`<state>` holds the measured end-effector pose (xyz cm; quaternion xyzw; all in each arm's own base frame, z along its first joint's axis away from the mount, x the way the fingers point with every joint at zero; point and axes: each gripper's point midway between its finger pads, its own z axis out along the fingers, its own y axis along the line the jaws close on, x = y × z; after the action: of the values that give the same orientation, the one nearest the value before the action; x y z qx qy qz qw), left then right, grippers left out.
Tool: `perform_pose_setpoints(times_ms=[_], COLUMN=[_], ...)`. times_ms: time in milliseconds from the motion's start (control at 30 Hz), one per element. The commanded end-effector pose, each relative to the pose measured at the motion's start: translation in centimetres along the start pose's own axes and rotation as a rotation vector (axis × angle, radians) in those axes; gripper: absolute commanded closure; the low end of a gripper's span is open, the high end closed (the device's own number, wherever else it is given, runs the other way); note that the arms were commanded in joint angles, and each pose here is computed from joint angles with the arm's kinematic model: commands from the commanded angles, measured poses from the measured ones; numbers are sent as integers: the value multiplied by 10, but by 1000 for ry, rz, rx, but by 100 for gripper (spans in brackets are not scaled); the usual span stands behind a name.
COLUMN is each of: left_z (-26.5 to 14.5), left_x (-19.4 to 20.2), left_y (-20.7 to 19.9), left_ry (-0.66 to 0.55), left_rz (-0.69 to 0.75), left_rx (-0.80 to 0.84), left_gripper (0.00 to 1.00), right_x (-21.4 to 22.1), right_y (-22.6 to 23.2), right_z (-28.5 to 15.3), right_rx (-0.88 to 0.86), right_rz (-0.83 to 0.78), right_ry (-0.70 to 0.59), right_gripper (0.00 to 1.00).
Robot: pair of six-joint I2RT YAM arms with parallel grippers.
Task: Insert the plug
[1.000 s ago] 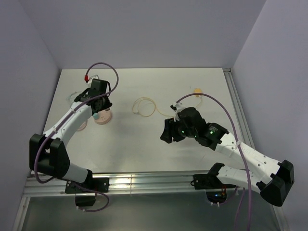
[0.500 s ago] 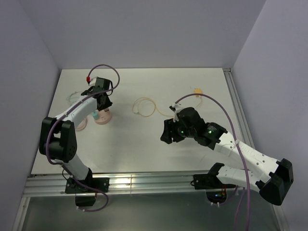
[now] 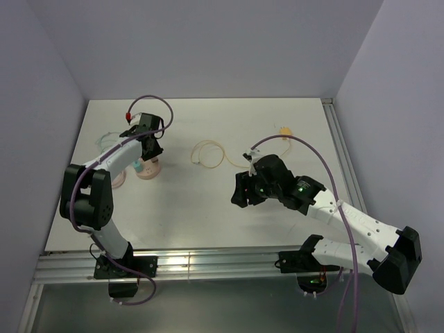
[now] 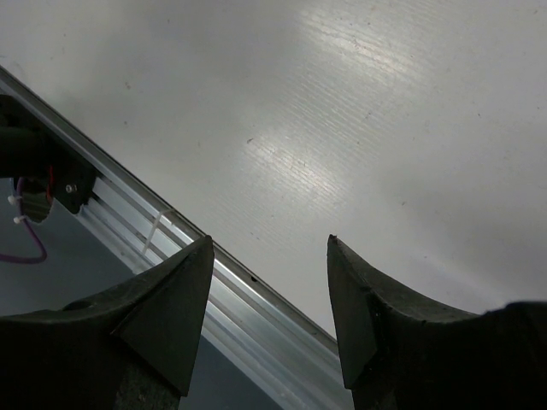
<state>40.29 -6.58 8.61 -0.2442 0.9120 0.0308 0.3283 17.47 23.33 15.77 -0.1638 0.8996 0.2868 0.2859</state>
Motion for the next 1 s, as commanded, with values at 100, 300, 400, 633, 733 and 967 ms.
perform_pose_setpoints(times_ms=[100,300,400,633,733,967], left_z=[6,3,2,0,-1,-1], left_x=[-7,-6,-4,3,5,7], left_y=[1,2,5,17,18,17], left_ry=[-38,-30,-25,-18,-15,-11], left_rz=[-39,-19,-6,26,30,34], left_rx=[-10,-7,-15,-44,-38,-30], left_gripper=[100,100,100,100,100,100], right_x=[-3,-3,-4,-5,-5,-5], right_y=[-3,-4,-4,-2,-1,-2], right_z=[4,5,6,6,6,5], right_rx=[11,14,12,5,5,5], right_rz=[-16,-17,-17,-18,-19,-18], right_ry=[-11,-9,-8,-9,-9,-9], right_gripper=[37,37,37,37,37,37])
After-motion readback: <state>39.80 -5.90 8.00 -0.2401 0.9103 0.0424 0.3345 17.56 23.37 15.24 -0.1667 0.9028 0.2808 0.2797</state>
